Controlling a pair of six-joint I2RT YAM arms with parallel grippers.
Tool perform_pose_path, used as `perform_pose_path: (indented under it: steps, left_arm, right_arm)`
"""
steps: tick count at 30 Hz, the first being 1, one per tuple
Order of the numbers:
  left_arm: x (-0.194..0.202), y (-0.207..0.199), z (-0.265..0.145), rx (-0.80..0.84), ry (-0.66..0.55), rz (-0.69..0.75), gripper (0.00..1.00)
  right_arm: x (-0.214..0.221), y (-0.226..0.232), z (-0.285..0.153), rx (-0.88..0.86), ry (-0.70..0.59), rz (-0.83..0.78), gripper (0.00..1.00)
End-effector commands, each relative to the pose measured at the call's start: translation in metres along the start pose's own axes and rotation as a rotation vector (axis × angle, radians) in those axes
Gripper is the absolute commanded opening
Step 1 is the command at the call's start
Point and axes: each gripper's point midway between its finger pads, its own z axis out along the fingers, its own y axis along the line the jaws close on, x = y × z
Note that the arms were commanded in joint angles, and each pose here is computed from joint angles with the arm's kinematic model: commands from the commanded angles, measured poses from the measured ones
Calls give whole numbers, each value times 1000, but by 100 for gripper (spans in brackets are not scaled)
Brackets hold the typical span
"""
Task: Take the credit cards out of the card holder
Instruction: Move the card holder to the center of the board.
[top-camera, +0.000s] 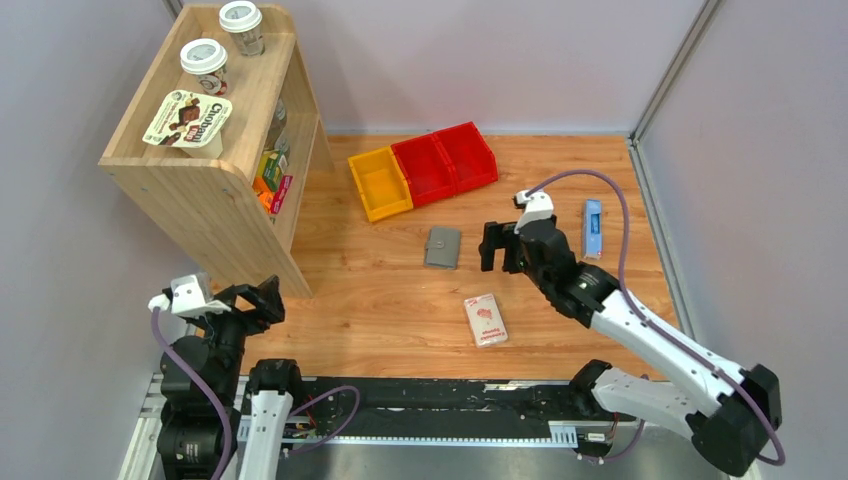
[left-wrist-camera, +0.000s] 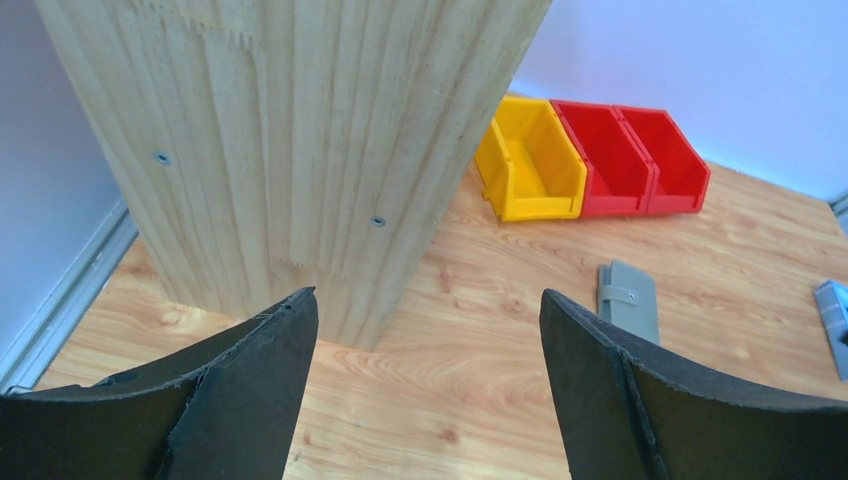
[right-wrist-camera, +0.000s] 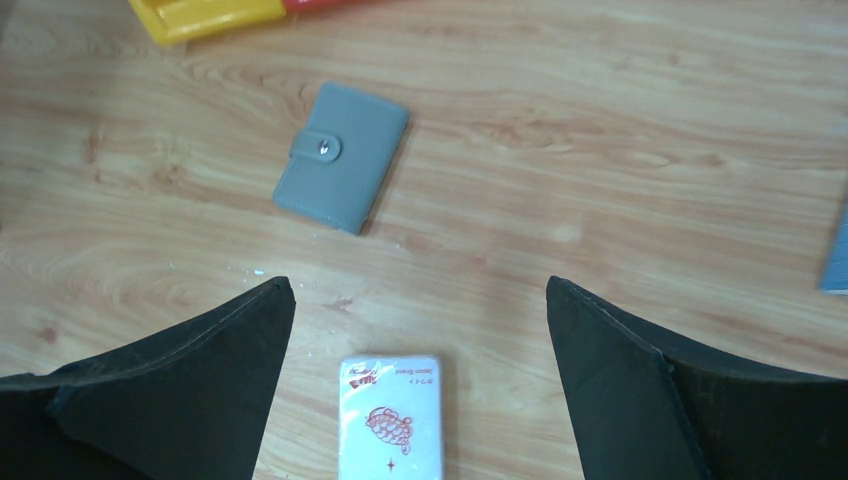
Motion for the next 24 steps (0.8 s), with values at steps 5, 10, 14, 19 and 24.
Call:
perform_pose_path:
  steps: [5, 10, 14, 19, 24]
  left_arm:
    - [9, -24, 5, 88, 176, -17, 89]
    - [21, -46, 6, 192, 329, -15, 89]
    - [25, -59, 6, 250, 385, -52, 89]
    - [34, -69, 6, 296, 441, -100, 89]
    - [40, -75, 9, 318, 471, -138, 89]
  right_arm:
    - [17, 49, 58, -102, 162, 138, 100]
    - [43, 60, 109, -93, 325, 253, 92]
    - [67, 54, 148, -31, 414, 327, 82]
    - [92, 53, 171, -9, 479, 411, 74]
    - [114, 56, 178, -32, 533, 441, 64]
